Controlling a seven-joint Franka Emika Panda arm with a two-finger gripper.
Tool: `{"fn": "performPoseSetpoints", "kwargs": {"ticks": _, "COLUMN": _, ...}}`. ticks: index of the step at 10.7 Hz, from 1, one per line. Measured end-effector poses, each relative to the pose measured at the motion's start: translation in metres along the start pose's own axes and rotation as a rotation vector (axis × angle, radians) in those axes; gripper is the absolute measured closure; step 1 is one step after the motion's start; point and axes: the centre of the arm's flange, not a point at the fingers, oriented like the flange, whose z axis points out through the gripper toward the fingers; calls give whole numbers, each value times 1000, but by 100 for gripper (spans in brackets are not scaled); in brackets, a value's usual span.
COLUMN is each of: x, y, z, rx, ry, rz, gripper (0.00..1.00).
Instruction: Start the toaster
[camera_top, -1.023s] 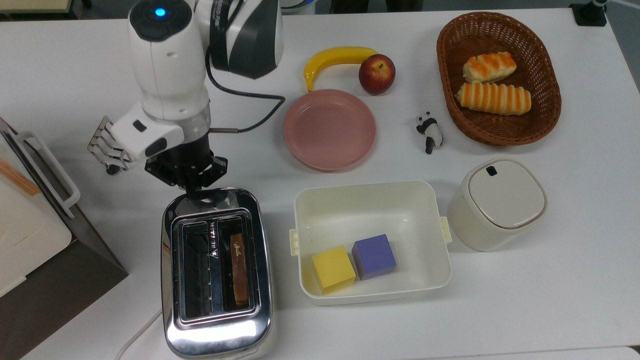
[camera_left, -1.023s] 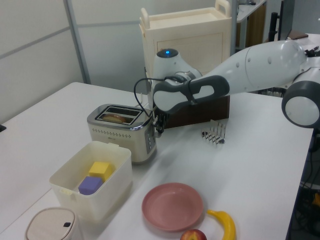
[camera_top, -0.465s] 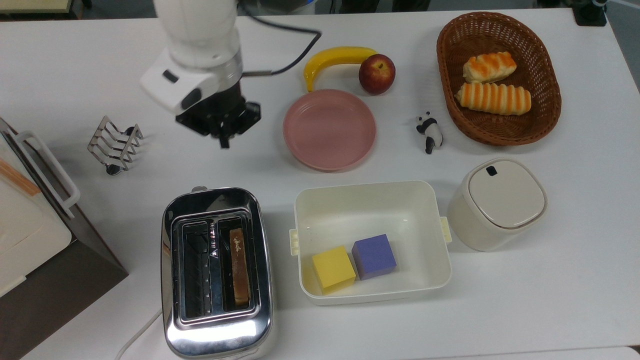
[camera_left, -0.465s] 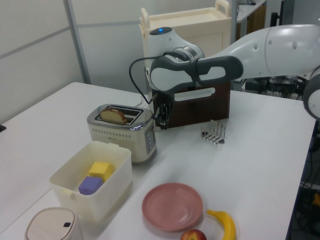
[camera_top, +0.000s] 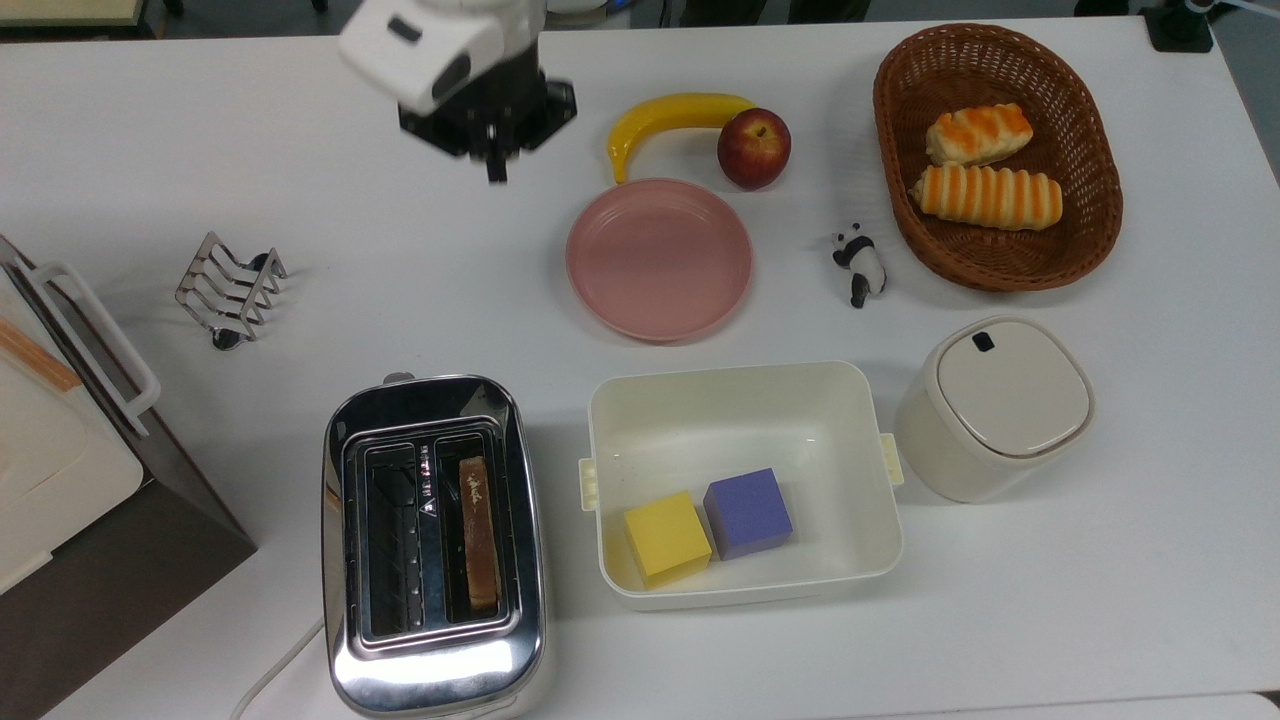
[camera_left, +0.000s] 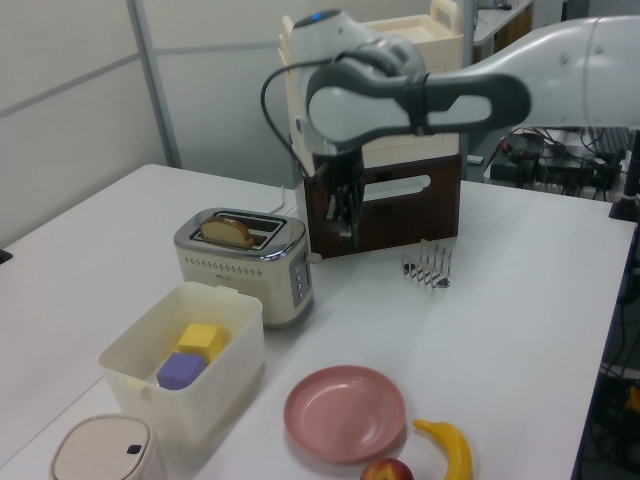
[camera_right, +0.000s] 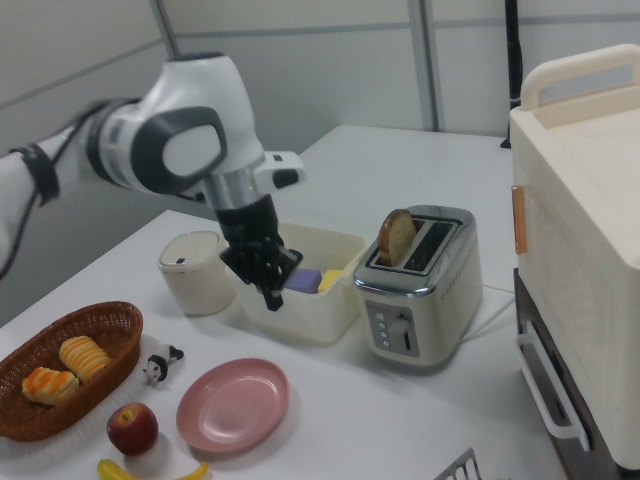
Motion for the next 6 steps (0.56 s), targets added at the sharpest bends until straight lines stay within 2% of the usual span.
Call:
{"fn": "performPoseSetpoints", "kwargs": {"ticks": 3, "x": -26, "y": 1, "z": -28, "rx": 7, "ry": -30, "rz": 10, "gripper": 96}}
{"fn": "performPoseSetpoints", "kwargs": {"ticks": 4, "x": -28, "y": 2, "z": -28, "rx": -10, "ry": -41, "rz": 15, "gripper": 89}}
{"fn": "performPoseSetpoints", "kwargs": {"ticks": 6, "x": -29, "y": 5, "z": -27, "rx": -41, "ry": -50, "rz": 15, "gripper": 59}}
